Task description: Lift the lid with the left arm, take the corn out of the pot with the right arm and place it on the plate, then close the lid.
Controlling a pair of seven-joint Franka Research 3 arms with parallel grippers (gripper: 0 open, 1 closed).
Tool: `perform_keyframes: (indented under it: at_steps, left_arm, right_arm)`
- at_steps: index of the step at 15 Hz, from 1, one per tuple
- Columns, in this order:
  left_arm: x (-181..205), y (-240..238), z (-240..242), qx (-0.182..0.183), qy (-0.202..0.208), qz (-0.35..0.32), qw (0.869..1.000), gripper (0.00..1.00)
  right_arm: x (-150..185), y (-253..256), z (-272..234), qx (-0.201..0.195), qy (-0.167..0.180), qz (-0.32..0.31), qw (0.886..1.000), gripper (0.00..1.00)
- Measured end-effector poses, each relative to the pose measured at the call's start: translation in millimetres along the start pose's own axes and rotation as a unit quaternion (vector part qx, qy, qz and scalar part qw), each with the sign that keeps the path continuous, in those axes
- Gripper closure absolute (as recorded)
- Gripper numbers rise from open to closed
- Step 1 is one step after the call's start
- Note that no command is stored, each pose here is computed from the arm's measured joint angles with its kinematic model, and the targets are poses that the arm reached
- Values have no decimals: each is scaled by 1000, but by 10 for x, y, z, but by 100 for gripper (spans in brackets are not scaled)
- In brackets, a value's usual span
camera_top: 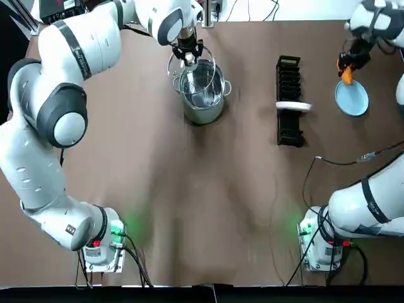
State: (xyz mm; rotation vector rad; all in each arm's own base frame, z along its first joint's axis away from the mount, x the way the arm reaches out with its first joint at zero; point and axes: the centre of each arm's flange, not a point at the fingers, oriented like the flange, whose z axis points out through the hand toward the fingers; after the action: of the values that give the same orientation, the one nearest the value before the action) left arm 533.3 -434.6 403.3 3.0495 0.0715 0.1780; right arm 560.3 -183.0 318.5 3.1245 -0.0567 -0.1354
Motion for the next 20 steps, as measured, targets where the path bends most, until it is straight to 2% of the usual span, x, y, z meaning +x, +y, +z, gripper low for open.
perform_keyframes:
  at_steps: [4, 9, 16, 20]
  left_arm:
    - [-92, 186, 99, -12, 7, 10, 1000, 49]
    - [-144, 326, 322, -7, 32, 12, 999, 49]
    - [-226, 434, 373, -11, 34, 7, 999, 49]
    - [-294, 494, 392, -10, 32, -1, 999, 49]
  right_arm:
    - [-97, 571, 587, -17, 25, 19, 999, 62]
    - [-145, 757, 1093, -20, 9, 31, 999, 62]
    - [-72, 945, 1231, -30, 22, 41, 998, 62]
    - [-55, 976, 1313, -30, 18, 42, 998, 62]
